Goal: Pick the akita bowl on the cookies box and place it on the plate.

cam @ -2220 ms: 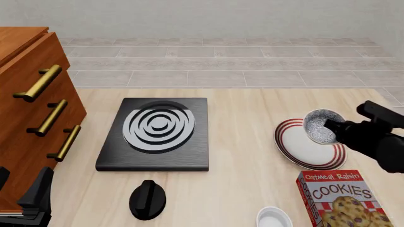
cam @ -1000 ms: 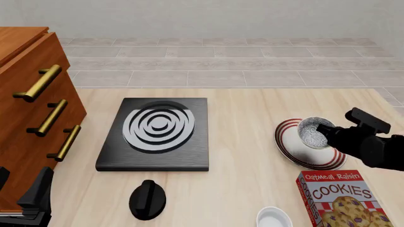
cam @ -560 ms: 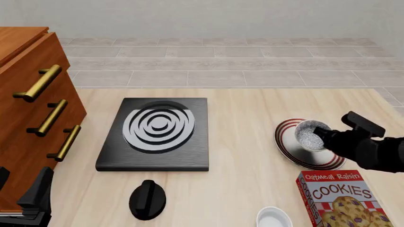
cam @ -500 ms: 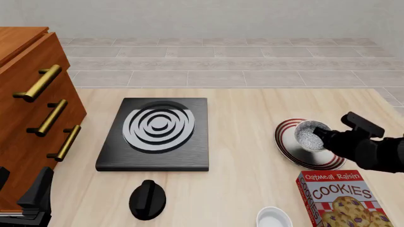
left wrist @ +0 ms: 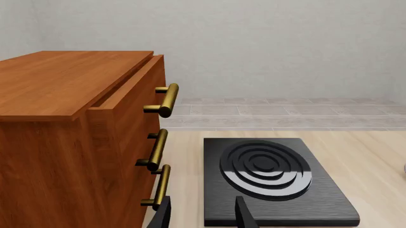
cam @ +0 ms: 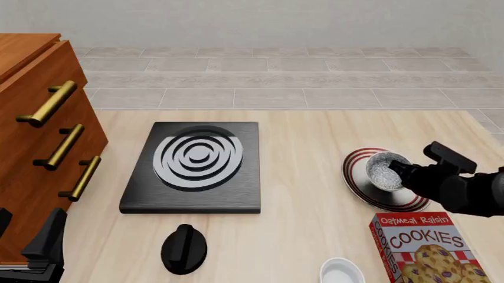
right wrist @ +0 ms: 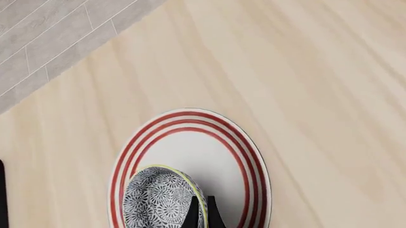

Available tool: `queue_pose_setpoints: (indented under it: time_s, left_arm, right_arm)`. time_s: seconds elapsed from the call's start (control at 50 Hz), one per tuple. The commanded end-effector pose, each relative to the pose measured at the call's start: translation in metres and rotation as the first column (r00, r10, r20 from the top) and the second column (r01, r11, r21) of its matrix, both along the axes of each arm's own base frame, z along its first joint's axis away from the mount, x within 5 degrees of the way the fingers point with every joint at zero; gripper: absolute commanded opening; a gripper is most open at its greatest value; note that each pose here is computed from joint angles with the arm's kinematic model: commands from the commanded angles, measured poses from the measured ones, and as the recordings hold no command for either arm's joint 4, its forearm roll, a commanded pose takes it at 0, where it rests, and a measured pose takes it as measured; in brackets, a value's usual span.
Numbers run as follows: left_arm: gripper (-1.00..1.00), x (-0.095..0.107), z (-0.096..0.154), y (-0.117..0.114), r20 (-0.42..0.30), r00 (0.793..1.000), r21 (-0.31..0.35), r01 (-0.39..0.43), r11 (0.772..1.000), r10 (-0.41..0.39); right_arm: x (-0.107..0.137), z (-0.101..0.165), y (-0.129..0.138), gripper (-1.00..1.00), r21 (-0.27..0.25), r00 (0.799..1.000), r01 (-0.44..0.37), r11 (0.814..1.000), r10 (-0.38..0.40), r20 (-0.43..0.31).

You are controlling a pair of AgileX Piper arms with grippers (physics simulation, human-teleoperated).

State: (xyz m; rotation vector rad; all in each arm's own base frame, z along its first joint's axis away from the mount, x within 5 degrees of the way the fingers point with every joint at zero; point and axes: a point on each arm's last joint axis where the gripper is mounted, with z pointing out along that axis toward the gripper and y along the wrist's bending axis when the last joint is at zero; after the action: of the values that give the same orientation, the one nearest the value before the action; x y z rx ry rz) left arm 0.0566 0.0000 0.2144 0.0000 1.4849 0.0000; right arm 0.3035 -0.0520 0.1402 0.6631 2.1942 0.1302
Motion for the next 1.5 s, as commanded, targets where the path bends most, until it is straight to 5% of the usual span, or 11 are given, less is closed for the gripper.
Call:
queue_pose_setpoints:
  time_s: [0.02, 0.92, 0.94, 1.5]
  left_arm:
    - [1.00, 0.000, 0.000, 0.000, 0.000, 1.000, 0.000, 0.000, 1.000, 0.000]
    - [1.00, 0.000, 0.000, 0.000, 0.000, 1.000, 0.000, 0.000, 1.000, 0.000]
    - [1.00, 0.000, 0.000, 0.000, 0.000, 1.000, 0.000, 0.000, 1.000, 0.000]
    - [1.00, 0.000, 0.000, 0.000, 0.000, 1.000, 0.000, 0.000, 1.000, 0.000]
  right_arm:
    - [0.002, -0.002, 0.000, -1.00, 0.008, 1.000, 0.010, 1.000, -0.010, 0.008]
    - [0.003, 0.000, 0.005, -1.00, -0.006, 1.000, -0.021, 1.000, 0.021, 0.008]
    - [0.003, 0.000, 0.006, 1.00, -0.003, 1.000, -0.019, 1.000, 0.019, 0.008]
    - [-0.005, 0.024, 0.006, 1.00, -0.009, 0.999, -0.018, 1.000, 0.018, 0.037]
